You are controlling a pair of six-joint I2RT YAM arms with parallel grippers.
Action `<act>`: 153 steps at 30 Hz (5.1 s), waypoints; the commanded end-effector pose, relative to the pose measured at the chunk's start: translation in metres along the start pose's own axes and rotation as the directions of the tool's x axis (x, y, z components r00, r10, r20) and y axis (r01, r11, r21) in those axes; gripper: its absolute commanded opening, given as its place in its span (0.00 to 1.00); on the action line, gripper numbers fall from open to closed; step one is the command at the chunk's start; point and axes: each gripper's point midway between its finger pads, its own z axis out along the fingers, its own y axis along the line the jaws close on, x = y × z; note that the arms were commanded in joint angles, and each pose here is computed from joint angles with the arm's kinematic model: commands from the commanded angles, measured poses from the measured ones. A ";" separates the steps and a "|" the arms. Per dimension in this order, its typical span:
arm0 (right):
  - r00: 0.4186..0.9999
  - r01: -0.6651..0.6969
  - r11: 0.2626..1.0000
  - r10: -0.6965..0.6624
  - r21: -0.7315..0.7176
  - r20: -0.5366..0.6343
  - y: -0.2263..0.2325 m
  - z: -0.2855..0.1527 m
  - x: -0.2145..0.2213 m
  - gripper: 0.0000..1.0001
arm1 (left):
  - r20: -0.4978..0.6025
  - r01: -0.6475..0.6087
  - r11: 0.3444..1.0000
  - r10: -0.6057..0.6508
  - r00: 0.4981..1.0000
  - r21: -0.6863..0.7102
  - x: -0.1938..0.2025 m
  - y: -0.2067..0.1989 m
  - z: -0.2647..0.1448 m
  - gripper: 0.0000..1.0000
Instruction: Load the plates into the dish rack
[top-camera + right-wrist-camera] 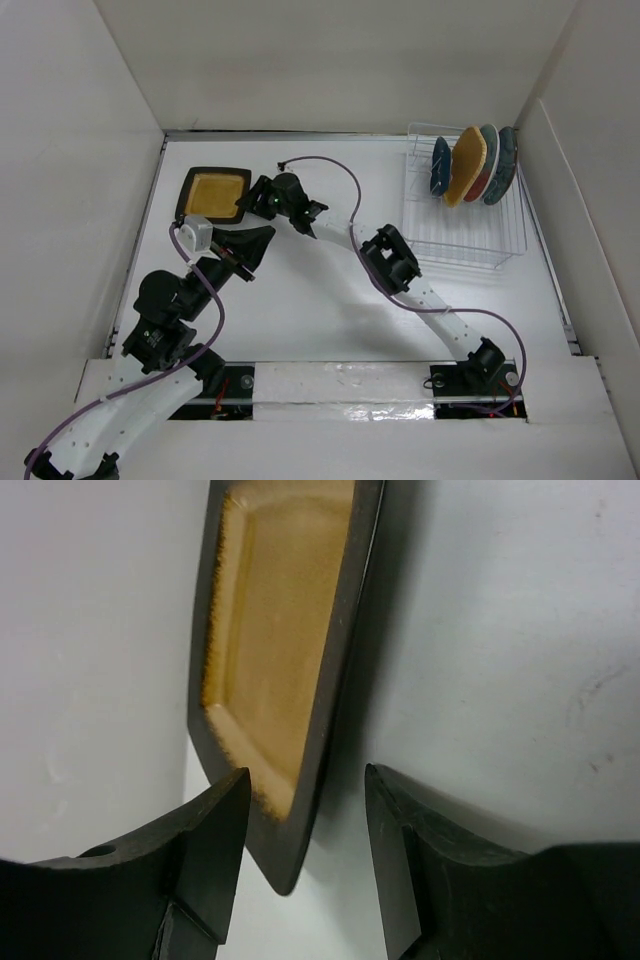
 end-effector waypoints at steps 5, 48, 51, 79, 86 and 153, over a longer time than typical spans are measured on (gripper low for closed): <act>0.982 -0.190 0.975 0.186 -0.115 -0.042 0.023 0.012 0.007 0.56 | 0.075 -0.009 1.000 0.007 0.997 0.018 -0.023 -0.007 -0.003 0.00; 0.991 0.088 0.987 -0.073 -0.135 0.113 0.051 -0.163 -0.016 0.00 | 0.061 -0.014 1.000 0.013 0.998 0.016 -0.019 -0.006 -0.001 0.01; 0.997 0.052 0.991 -0.045 -0.123 0.058 0.031 -0.171 0.008 0.00 | 0.058 -0.013 1.000 0.012 0.998 0.015 -0.018 -0.006 0.000 0.01; 0.995 -0.035 0.998 0.039 0.052 -0.086 -0.055 -0.148 0.062 0.12 | 0.058 -0.011 1.000 0.009 0.998 0.020 -0.018 -0.007 -0.001 0.02; 0.998 0.048 0.996 -0.045 -0.072 0.039 0.010 -0.162 0.017 0.00 | 0.058 -0.011 1.000 0.010 0.998 0.026 -0.018 -0.008 0.000 0.01; 0.675 0.243 0.006 -0.720 0.970 -0.165 -0.029 -0.484 -0.380 0.00 | 0.063 -0.005 0.999 0.003 0.998 0.039 -0.019 -0.010 -0.002 0.02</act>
